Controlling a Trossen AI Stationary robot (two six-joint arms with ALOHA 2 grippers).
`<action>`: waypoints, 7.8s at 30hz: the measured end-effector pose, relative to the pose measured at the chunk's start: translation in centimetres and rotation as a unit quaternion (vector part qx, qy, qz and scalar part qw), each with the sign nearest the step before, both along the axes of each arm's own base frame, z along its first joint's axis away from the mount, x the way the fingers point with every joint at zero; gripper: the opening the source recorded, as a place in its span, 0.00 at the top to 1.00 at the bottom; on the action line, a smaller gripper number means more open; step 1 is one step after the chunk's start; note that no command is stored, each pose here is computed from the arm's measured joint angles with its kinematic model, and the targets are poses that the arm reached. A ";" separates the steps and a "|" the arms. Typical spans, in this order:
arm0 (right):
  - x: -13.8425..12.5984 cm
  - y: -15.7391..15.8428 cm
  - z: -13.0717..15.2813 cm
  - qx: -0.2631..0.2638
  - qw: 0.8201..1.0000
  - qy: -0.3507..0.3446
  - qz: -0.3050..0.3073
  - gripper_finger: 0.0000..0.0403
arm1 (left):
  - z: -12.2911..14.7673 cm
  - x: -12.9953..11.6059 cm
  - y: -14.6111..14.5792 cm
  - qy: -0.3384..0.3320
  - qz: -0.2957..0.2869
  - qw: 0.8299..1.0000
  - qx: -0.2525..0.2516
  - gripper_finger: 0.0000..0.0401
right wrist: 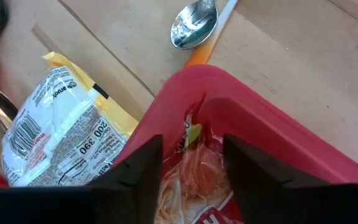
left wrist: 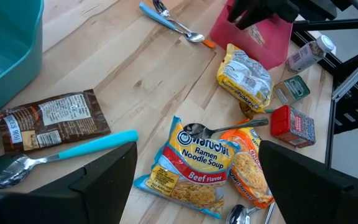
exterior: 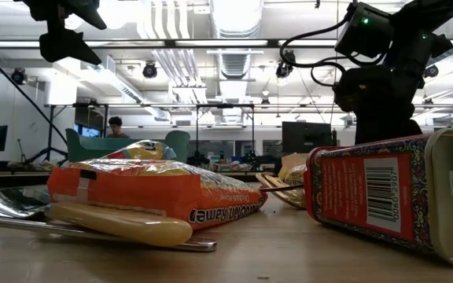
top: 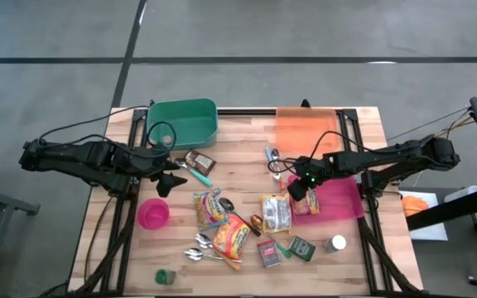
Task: Pick & Place Food Item
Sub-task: Put the red noodle pack into the pink bin, then put the orange spoon into the orange bin
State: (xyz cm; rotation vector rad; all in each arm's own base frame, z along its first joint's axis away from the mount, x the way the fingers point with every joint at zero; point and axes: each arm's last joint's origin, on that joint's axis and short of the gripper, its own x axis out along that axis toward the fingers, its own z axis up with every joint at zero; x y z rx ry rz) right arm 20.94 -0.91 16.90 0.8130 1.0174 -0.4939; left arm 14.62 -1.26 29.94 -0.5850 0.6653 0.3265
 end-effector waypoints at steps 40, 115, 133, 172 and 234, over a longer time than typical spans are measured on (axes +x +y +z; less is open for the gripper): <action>1.4 3.8 7.4 -0.010 0.987 -0.011 0.158 0.42 | 0.0 0.0 0.0 0.002 -0.003 1.000 0.004 0.16; 10.2 -7.8 3.0 0.030 0.976 0.143 -0.164 0.68 | 0.3 0.3 0.3 -0.014 -0.036 0.997 0.066 0.16; 9.4 -7.9 0.8 0.010 0.966 0.143 -0.216 0.53 | 0.3 0.3 0.3 -0.014 -0.036 0.997 0.065 0.16; 12.9 -8.2 -1.8 -0.047 0.964 0.211 -0.155 0.86 | 0.0 0.0 0.2 0.007 -0.045 0.997 0.058 0.16; 11.2 -8.8 -3.1 -0.011 0.963 0.195 -0.184 0.74 | -0.1 -0.1 0.2 0.018 -0.046 0.997 0.059 0.16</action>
